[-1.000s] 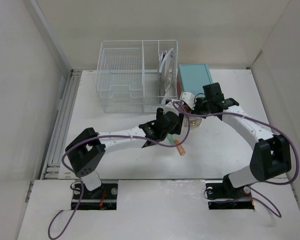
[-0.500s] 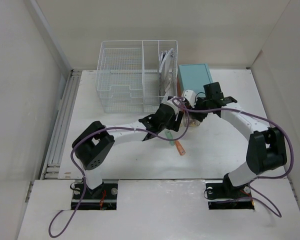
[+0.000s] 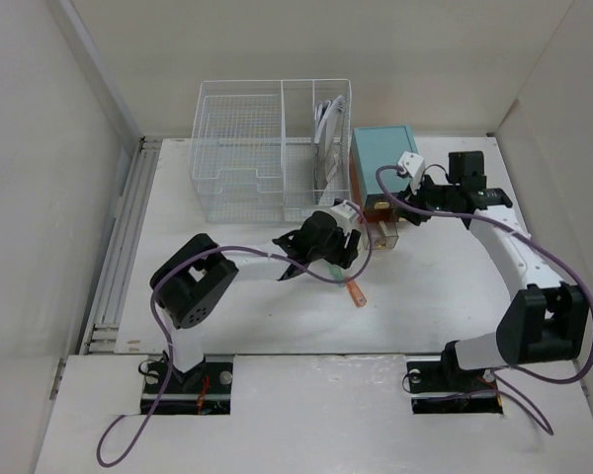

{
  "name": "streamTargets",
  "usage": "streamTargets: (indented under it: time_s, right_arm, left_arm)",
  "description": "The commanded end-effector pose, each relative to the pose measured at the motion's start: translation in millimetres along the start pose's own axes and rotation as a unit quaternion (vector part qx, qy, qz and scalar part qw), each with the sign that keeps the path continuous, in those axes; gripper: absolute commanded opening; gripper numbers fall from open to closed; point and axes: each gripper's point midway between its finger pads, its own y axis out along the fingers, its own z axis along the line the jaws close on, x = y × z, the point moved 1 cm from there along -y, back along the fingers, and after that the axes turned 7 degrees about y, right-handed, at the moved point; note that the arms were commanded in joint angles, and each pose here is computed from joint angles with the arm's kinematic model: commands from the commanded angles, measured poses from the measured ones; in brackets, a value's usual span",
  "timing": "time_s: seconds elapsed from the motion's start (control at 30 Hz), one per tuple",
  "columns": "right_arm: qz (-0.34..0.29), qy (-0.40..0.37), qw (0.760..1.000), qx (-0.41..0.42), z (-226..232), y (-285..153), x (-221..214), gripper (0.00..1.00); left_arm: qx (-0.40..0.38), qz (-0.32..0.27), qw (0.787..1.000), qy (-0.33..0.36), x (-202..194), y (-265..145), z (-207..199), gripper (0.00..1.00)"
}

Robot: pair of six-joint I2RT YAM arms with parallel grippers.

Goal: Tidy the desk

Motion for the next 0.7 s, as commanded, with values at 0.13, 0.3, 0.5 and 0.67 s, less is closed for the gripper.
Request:
streamTargets:
  time_s: [0.13, 0.3, 0.5, 0.67]
  right_arm:
    - [-0.069, 0.004, 0.997, 0.033, 9.4, -26.6, 29.0, 0.49]
    - [-0.079, 0.014, 0.996, 0.040, 9.6, -31.2, 24.6, 0.49]
    - [-0.086, 0.028, 0.995, 0.047, 7.1, -34.1, 21.0, 0.49]
    - [-0.090, 0.036, 0.994, 0.050, 5.9, -37.5, 19.3, 0.49]
  left_arm:
    - [-0.013, -0.014, 1.000, 0.020, 8.5, 21.0, 10.6, 0.56]
    - [-0.013, -0.012, 1.000, 0.018, 13.2, 35.3, 14.2, 0.56]
    - [-0.018, 0.011, 1.000, 0.023, 3.5, 49.5, 18.1, 0.56]
    - [-0.025, 0.019, 0.999, 0.024, 1.3, 54.4, 20.4, 0.46]
